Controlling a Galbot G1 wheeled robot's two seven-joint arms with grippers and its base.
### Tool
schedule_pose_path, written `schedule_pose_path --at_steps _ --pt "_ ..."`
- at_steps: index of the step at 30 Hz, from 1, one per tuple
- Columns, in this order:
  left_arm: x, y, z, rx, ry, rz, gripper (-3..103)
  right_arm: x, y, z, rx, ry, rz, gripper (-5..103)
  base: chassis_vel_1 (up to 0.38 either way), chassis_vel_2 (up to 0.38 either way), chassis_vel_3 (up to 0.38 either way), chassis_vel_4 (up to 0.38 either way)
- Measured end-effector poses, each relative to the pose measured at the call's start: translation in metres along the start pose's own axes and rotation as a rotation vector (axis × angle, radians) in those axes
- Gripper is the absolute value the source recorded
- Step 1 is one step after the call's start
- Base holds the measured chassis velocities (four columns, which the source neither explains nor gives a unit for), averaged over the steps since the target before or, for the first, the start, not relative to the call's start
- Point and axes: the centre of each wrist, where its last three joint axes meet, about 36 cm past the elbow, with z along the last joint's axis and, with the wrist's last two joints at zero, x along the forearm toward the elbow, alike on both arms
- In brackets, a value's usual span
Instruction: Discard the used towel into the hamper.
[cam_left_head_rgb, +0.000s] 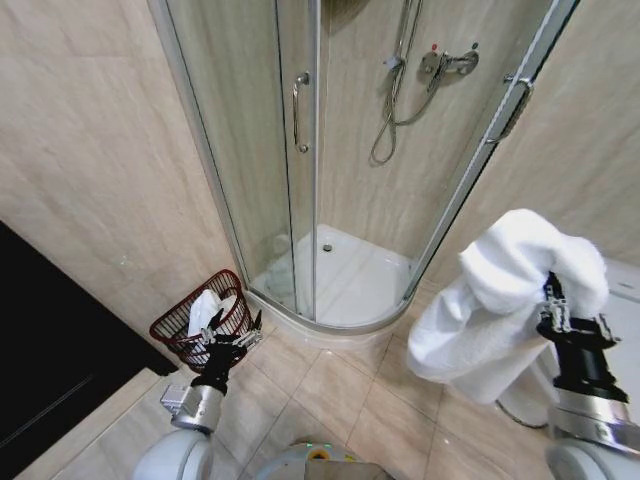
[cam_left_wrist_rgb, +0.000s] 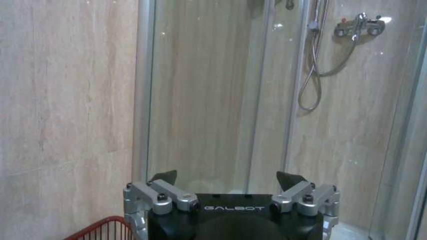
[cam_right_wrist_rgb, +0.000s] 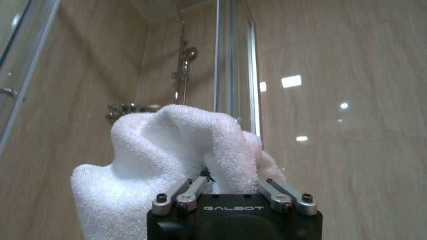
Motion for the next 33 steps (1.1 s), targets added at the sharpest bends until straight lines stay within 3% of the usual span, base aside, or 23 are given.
schedule_pose_path --at_steps 33 --pt "0.0 0.0 0.0 0.0 0.0 0.0 100 0.016 0.032 -0.024 -0.007 -0.059 -0.008 20 0.0 0.0 0.0 0.0"
